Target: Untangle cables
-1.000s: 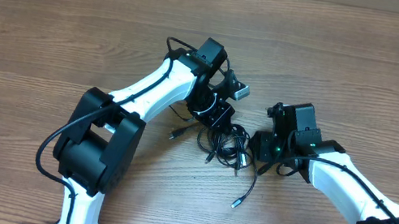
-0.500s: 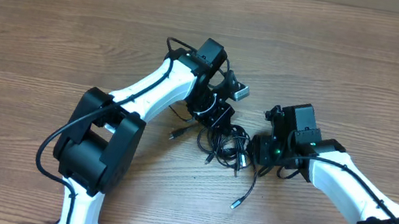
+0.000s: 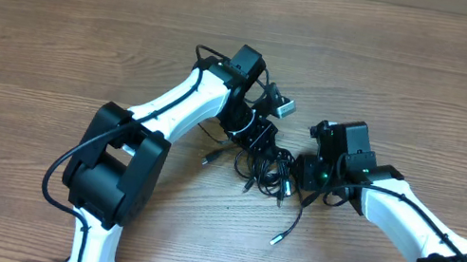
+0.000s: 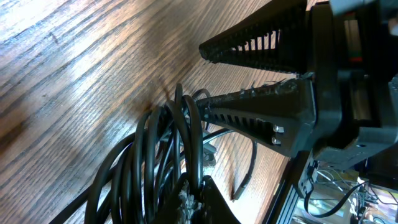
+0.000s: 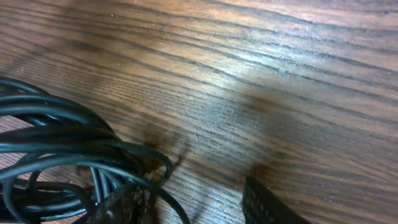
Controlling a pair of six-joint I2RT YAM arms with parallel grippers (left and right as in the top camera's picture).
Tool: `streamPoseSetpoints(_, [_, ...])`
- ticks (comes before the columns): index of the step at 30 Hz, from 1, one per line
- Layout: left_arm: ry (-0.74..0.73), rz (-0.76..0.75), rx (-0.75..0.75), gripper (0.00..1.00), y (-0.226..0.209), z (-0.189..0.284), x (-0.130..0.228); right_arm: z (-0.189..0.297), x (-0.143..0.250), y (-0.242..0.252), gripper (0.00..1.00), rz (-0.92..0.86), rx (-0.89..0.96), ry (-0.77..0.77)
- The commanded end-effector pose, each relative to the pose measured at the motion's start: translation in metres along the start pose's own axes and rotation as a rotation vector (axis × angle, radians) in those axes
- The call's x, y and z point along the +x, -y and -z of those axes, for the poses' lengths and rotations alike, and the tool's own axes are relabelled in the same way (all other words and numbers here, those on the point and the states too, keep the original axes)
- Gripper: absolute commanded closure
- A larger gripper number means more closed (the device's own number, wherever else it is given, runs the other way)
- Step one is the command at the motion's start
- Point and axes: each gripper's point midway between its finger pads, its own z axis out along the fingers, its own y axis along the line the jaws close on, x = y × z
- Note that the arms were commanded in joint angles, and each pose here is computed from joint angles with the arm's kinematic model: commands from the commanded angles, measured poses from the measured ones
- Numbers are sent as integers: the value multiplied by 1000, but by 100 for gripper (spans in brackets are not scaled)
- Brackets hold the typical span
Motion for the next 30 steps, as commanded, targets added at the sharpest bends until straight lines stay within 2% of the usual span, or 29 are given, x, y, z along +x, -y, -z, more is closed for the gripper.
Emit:
streamPoseSetpoints(1, [1, -26, 49, 96, 8, -3, -3, -2, 9, 0, 52, 5, 0, -18])
streamPoseSetpoints(5, [1, -28, 46, 96, 8, -3, -3, -6, 19, 2, 53, 2, 3, -34])
streamPoseSetpoints(8, [0, -30, 45, 96, 8, -3, -3, -6, 16, 7, 62, -5, 32, -17])
streamPoseSetpoints(10, [0, -30, 45, 96, 8, -3, -3, -6, 13, 10, 71, -4, 45, -7])
streamPoseSetpoints(14, [0, -30, 45, 96, 8, -3, -3, -6, 10, 12, 96, -21, 56, 5])
streamPoseSetpoints(18, [-4, -29, 19, 96, 3, -4, -2, -4, 9, 29, 96, -143, 160, 25])
streamPoseSetpoints(21, [-14, -23, -8, 96, -1, -4, 0, 4, 17, 60, 96, -306, 332, 42])
streamPoseSetpoints(25, [-36, -7, -49, 96, -9, -3, 5, 25, 46, 106, 96, -600, 571, 35])
streamPoseSetpoints(30, [-59, 8, -80, 96, -14, -2, 11, 44, 73, 139, 96, -822, 679, 3])
